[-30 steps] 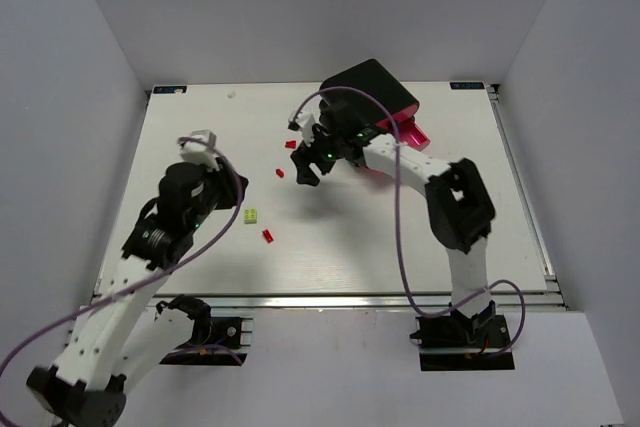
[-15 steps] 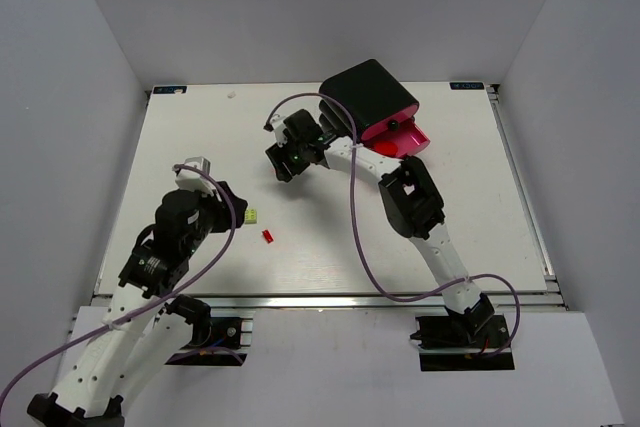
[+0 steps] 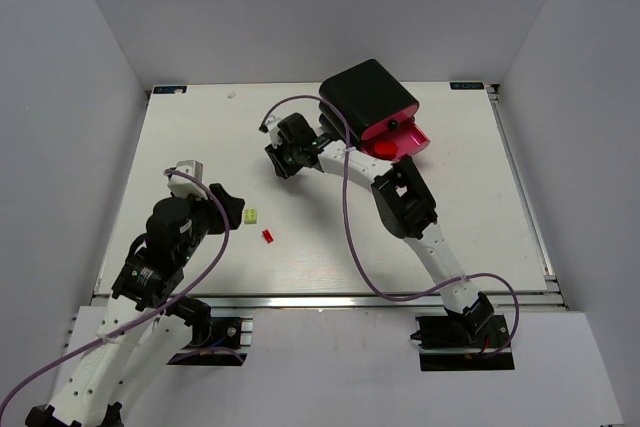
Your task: Sort the legos into containers by color
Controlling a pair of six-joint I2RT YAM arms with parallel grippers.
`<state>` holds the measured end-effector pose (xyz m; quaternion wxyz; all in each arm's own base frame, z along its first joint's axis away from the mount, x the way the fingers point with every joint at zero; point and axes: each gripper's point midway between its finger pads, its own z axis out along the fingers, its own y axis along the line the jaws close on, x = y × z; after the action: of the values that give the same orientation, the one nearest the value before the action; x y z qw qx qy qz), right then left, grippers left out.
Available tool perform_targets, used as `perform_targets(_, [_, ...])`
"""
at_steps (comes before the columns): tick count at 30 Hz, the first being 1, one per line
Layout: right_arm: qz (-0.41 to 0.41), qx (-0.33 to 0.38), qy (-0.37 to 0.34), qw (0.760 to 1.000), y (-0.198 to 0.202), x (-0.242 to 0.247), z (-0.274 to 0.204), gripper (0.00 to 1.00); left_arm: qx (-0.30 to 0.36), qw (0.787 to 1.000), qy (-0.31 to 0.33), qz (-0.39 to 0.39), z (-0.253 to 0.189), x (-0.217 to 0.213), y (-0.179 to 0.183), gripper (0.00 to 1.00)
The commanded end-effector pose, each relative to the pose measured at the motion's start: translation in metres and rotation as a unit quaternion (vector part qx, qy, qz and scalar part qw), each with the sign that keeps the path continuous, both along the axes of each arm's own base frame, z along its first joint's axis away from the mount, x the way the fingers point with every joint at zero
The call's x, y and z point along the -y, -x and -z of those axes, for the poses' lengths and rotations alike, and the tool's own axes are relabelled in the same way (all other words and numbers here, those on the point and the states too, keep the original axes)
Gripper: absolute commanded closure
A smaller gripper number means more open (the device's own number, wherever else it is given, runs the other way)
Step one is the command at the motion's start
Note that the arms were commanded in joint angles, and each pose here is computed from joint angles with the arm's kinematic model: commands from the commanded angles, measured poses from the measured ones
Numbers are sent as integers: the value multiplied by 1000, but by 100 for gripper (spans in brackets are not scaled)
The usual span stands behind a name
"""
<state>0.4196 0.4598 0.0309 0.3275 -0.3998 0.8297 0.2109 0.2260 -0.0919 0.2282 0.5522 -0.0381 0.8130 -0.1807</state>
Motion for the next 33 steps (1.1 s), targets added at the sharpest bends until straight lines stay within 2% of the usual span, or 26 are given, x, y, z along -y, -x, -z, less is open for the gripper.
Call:
perform_targets(1, [0,21,-10,1000,-10,-9,-3,72,5,1000,2,-2,1,-1,0,30])
perform_targets(2, [-2,20,-8,1000,-7,-9,-2,77,4,1000,2,-1,1,0,0,30])
perform_targets(3, [-2,21,-8,1000,-7,-8,-3,88,6,1000,3,0,0,0,0,30])
perform_targets(5, [-3,20,-3,1000,-4,-4,0,99,6,1000,6,9,0,4,0,30])
perform_targets(8, [-14,21,-9,1000,5,5,-13,100,-2,997,24,68,7,26,3,29])
perform_targets(9, [-28,28,-32,999,12,5,-44,100,-29,993,45,106,14,43,8,29])
perform_targets(11, [-51,16,-31,998,34,23,-46,100,-72,987,68,125,31,56,11,31])
perform_targets(12, [-67,41,-65,995,45,27,-93,100,-111,981,89,131,44,65,12,34])
perform_targets(13, [-74,46,-74,993,55,36,-104,100,-135,974,111,142,51,74,17,39])
perform_targets(14, [-83,35,-66,994,73,53,-96,100,-165,970,118,132,70,74,20,41])
perform_targets(15, [-87,68,-91,990,82,62,-138,100,-187,965,140,116,78,76,20,41])
perform_targets(16, [-89,74,-96,989,90,72,-150,100,-200,964,144,103,86,74,20,41])
perform_targets(17, [-90,100,-113,984,99,86,-183,100,-213,961,147,93,96,73,22,41])
perform_targets(18, [-87,90,-103,987,109,102,-176,100,-219,960,150,86,100,72,22,39])
perform_targets(19, [-82,98,-103,986,113,114,-182,100,-227,960,143,76,106,69,22,32])
perform_targets(20, [-73,118,-104,985,121,132,-196,100,-238,959,139,68,112,67,23,31])
perform_targets(22, [-49,138,-94,985,122,153,-205,100,-259,955,129,61,126,66,23,30])
perform_targets(23, [-6,162,-78,984,110,175,-215,100,-266,954,128,59,131,66,24,30])
perform_targets(26, [77,167,-31,982,89,223,-206,100,-283,951,117,40,148,62,22,27])
perform_targets(33, [199,160,-2,967,45,298,-178,100,-273,955,112,18,154,57,13,23])
